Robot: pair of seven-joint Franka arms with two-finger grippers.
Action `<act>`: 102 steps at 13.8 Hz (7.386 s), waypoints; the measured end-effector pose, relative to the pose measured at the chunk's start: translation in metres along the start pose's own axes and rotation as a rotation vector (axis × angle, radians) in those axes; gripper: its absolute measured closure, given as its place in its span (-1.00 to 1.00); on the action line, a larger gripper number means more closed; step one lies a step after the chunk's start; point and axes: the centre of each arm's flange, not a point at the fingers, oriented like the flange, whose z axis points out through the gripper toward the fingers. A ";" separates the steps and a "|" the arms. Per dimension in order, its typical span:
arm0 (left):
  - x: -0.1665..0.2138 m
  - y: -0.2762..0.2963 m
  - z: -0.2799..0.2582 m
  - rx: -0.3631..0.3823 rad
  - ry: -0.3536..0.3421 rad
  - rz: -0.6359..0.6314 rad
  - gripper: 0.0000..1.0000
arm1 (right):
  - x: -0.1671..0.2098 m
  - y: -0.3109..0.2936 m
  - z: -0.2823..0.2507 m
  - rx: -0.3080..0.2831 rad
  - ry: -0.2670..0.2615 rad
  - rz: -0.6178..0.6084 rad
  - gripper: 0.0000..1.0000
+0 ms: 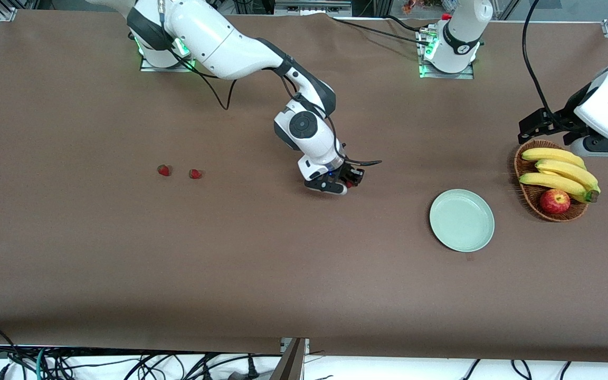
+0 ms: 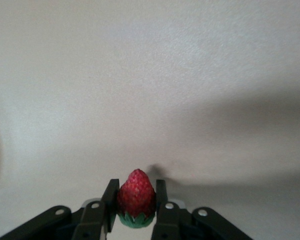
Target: Collect all strawberries into plate
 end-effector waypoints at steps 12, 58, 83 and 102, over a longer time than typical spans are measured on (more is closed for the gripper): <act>0.037 0.088 0.116 0.010 -0.163 0.131 -1.00 | 0.193 0.078 -0.235 -0.352 -0.115 -0.244 -1.00; 0.077 0.008 0.346 -0.043 -0.101 0.475 0.28 | 0.181 0.193 -0.192 -0.349 -0.295 -0.198 0.36; 0.066 0.070 0.291 -0.083 -0.150 0.368 -1.00 | 0.118 0.004 -0.136 -0.069 0.001 -0.013 -1.00; 0.023 0.280 0.405 -0.121 -0.007 0.070 -1.00 | 0.219 0.329 -0.217 -0.500 -0.465 -0.330 -1.00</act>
